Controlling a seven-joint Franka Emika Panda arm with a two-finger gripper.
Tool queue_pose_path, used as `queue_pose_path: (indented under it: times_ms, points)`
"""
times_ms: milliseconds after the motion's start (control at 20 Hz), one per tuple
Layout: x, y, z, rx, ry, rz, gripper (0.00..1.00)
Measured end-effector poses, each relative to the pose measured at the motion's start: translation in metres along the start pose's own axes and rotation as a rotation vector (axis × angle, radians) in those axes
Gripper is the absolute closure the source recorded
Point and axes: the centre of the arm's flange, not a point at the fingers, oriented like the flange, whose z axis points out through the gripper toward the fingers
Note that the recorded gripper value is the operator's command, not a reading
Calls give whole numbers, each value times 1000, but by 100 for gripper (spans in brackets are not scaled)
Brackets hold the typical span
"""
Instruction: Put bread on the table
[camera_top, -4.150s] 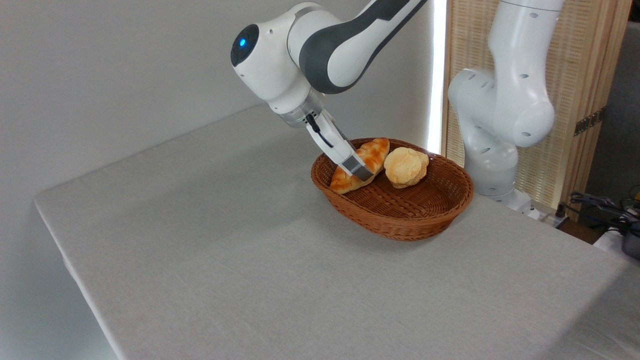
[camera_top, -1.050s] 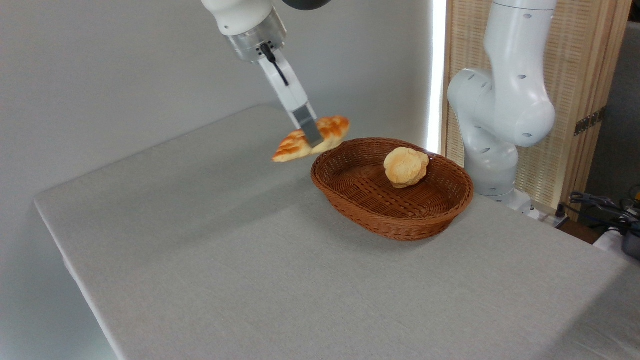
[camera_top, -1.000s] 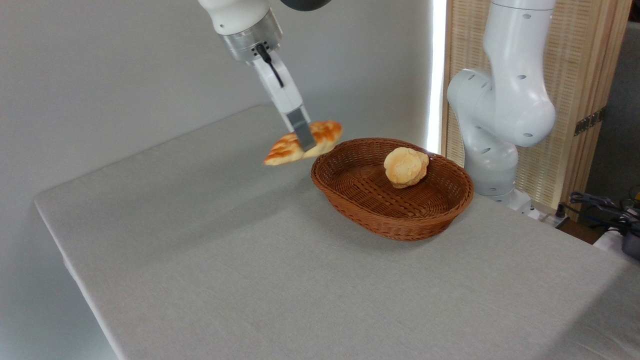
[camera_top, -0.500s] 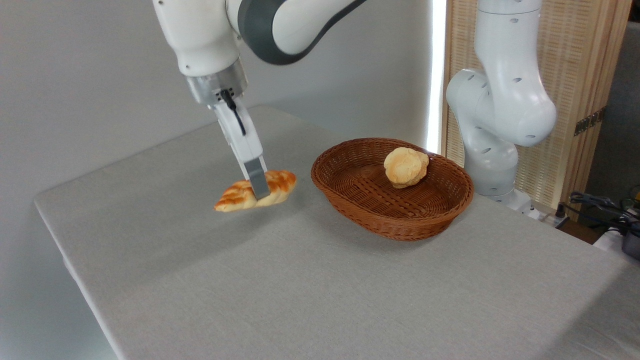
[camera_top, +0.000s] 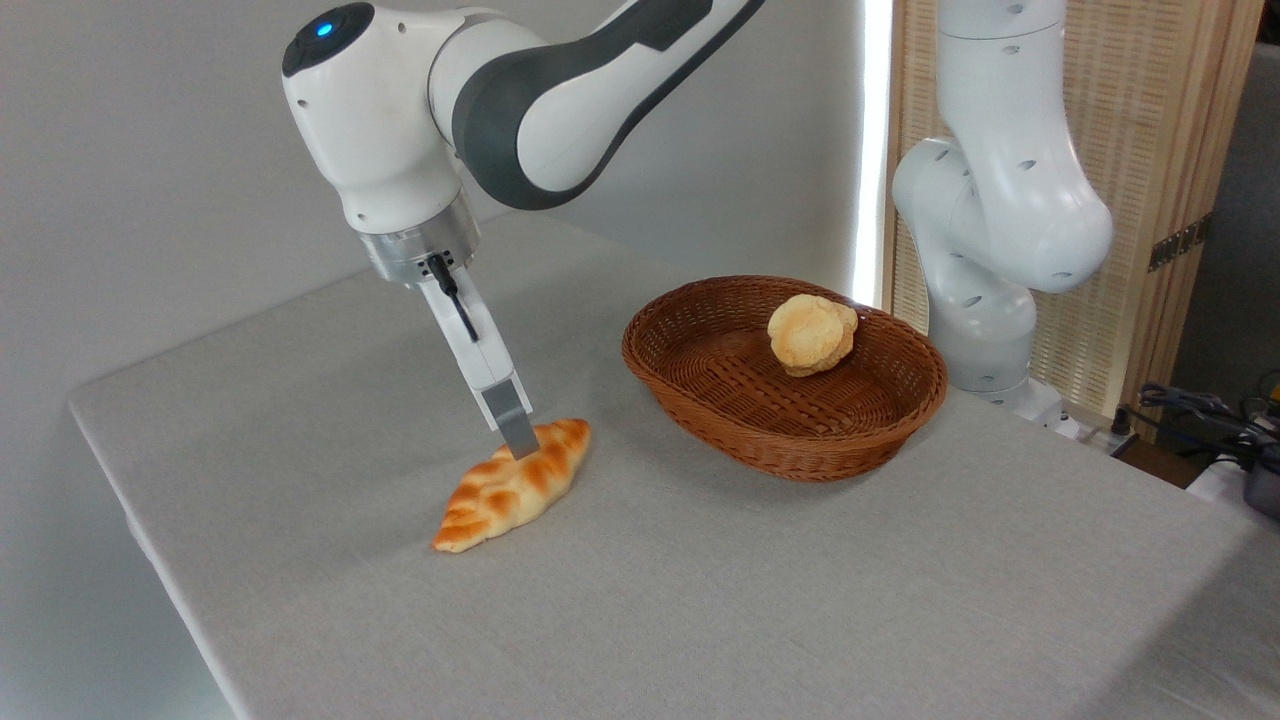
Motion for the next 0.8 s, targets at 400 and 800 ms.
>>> queue_pose_path:
  times_ms: [400, 800]
  points:
    - [4, -2, -13, 21, 19, 4, 0]
    - [13, 3, -99, 184, 102, -140, 0]
